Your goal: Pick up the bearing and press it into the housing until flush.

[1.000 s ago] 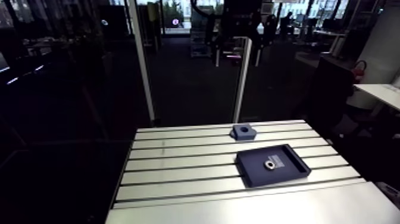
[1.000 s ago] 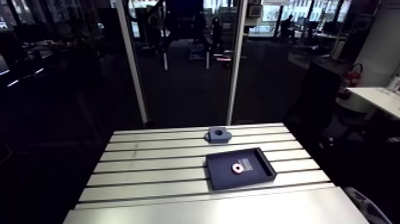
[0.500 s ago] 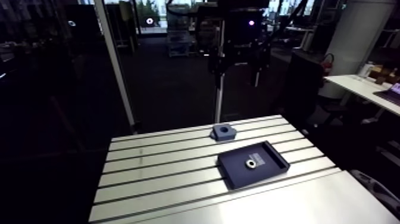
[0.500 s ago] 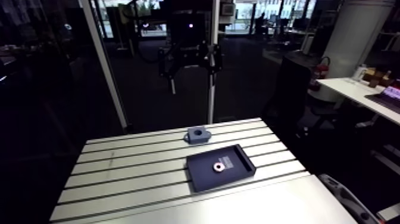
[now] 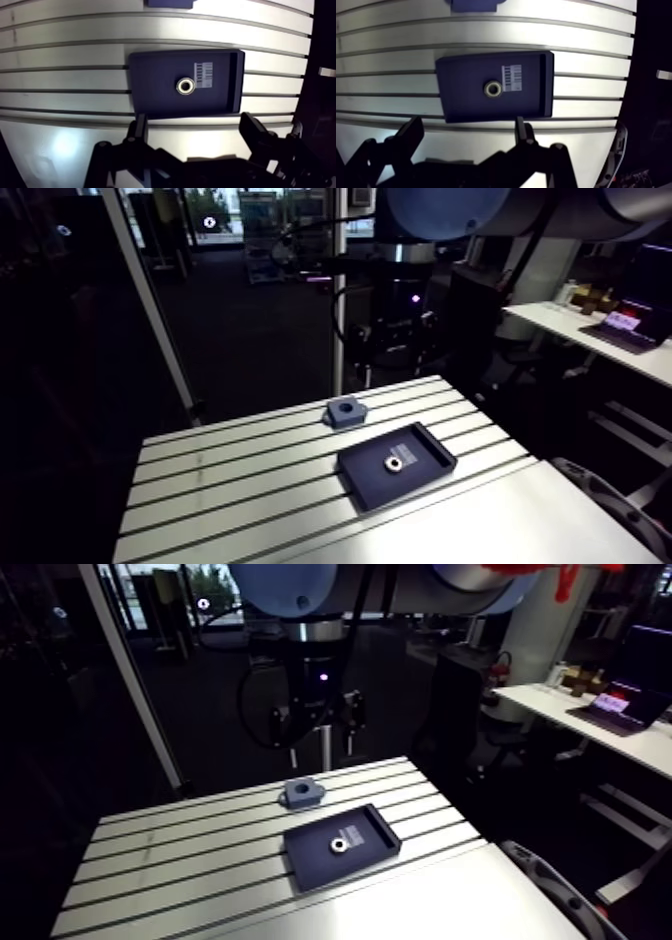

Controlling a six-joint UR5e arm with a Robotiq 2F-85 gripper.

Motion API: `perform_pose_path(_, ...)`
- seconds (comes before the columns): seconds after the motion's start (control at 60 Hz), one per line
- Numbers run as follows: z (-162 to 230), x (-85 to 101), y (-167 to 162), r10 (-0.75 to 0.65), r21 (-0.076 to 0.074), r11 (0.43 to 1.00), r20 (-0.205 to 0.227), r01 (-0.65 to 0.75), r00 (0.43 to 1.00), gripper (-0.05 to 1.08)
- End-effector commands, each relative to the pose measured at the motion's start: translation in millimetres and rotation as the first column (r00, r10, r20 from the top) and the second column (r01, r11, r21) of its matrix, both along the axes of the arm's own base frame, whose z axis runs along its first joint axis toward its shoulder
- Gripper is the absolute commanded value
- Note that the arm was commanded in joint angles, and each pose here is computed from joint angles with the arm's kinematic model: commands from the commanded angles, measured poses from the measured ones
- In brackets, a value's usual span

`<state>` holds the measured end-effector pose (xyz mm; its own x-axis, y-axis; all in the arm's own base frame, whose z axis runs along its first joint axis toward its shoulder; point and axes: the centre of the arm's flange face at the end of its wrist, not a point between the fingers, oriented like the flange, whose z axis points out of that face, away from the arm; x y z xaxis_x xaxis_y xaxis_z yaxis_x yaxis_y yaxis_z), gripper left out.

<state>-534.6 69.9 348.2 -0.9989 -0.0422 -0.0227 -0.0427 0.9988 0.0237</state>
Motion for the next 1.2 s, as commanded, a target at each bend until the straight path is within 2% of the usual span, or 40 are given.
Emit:
perform_pose_path(0.017, -30.2, 5.2, 27.0, -0.015, -0.017, 1.000, -0.032, 0.015, 0.999, 0.01)
perform_pose_path(0.3, -58.4, 14.6, 28.9, -0.014, -0.016, 1.000, -0.034, 0.014, 0.999, 0.01)
perform_pose_path(0.517, -86.7, 17.4, 26.9, -0.020, -0.031, 0.999, 0.002, 0.020, 1.000, 0.01)
perform_pose_path(0.683, -112.9, 17.1, 28.6, -0.033, -0.046, 0.998, 0.052, 0.036, 0.998, 0.01)
perform_pose_path(0.833, -124.1, 16.3, 29.0, -0.031, -0.055, 0.998, 0.073, 0.035, 0.997, 0.02)
perform_pose_path(0.983, -132.6, 12.5, 31.1, -0.033, -0.045, 0.998, 0.057, 0.036, 0.998, 0.09)
perform_pose_path(1.05, -136.1, 10.9, 31.1, -0.031, -0.030, 0.999, 0.046, 0.032, 0.998, 0.13)
perform_pose_path(1.2, -138.9, 13.0, 30.1, -0.032, -0.031, 0.999, 0.050, 0.033, 0.998, 0.19)
